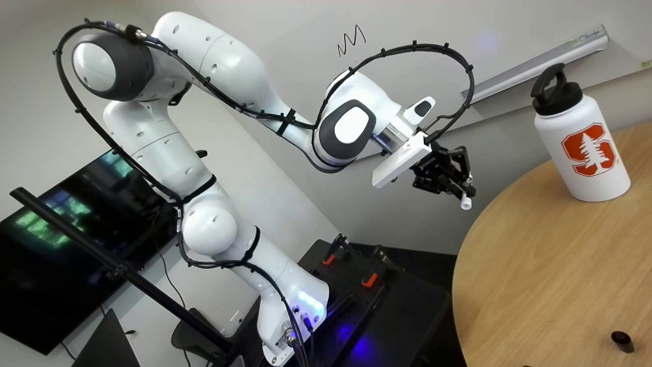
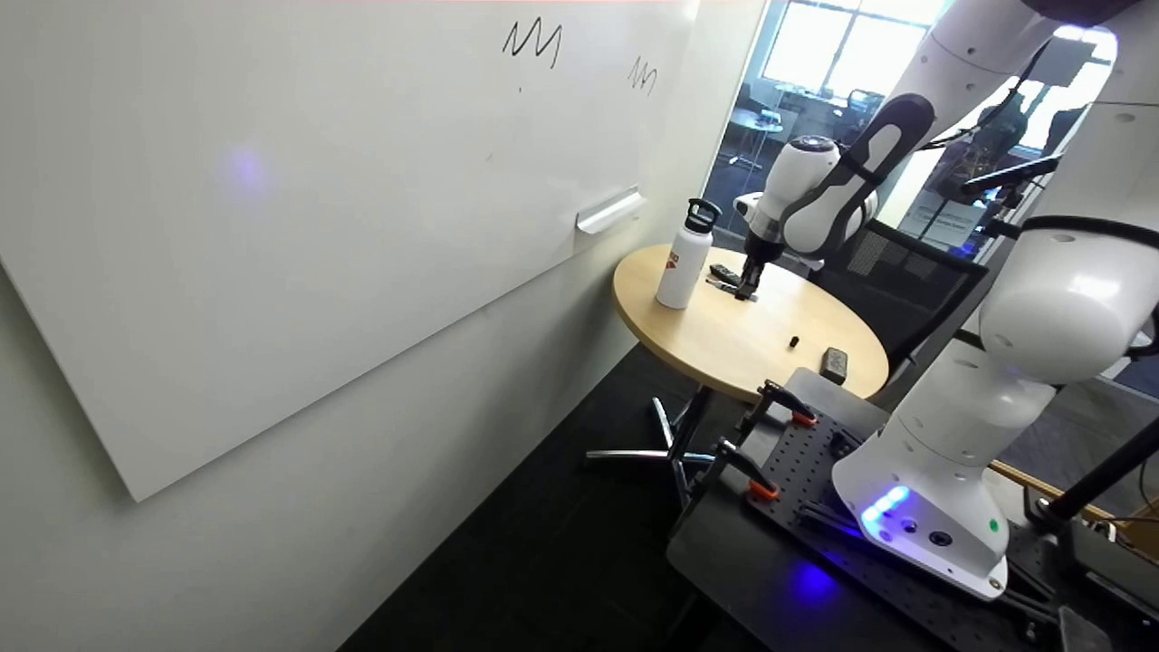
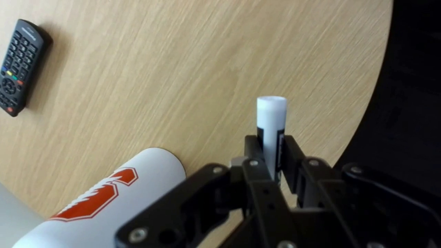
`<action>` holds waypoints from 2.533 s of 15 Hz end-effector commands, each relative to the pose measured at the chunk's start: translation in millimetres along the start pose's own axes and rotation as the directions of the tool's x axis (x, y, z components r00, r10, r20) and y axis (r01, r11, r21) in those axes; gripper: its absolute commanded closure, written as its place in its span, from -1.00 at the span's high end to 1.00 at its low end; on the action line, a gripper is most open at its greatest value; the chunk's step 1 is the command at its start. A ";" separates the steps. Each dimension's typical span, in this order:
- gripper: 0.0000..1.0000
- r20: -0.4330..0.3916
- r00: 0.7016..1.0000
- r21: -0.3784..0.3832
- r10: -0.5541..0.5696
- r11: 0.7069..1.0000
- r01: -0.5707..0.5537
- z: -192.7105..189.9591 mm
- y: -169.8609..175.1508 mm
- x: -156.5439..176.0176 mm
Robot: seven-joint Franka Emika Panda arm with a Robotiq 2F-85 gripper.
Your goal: Write on the white board.
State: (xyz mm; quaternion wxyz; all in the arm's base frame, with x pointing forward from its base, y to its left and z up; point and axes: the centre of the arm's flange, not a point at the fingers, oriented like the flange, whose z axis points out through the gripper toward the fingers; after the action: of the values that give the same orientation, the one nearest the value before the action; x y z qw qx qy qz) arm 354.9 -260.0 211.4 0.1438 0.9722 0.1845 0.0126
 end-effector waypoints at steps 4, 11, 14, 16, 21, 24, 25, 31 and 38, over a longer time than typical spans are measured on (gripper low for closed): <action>-0.86 -0.156 0.985 0.014 -0.070 0.997 0.073 -73.2 -54.6 73.2; -0.86 -0.236 0.968 -0.202 -0.087 0.979 0.039 -170.8 -56.6 122.0; -0.86 -0.259 0.963 -0.288 -0.072 0.957 -0.006 -202.5 -61.5 141.6; -0.60 -0.273 0.958 -0.266 -0.084 0.964 0.008 -198.5 -54.0 138.1; -0.85 -0.280 0.956 -0.285 -0.085 0.958 0.002 -209.4 -61.3 146.1; -0.85 -0.237 0.971 -0.314 -0.021 0.948 -0.056 -211.4 -72.3 164.4; -0.85 -0.207 0.978 -0.336 -0.002 0.939 -0.069 -215.1 -78.7 173.1; -0.86 -0.096 0.989 -0.445 0.116 0.883 -0.147 -235.7 -96.8 202.5; -0.85 -0.076 0.992 -0.447 0.099 0.886 -0.123 -231.0 -98.9 199.9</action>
State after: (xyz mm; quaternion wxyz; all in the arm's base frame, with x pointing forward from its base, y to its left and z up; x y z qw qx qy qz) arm 484.9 -36.6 400.2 0.3521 0.9213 0.1305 0.1010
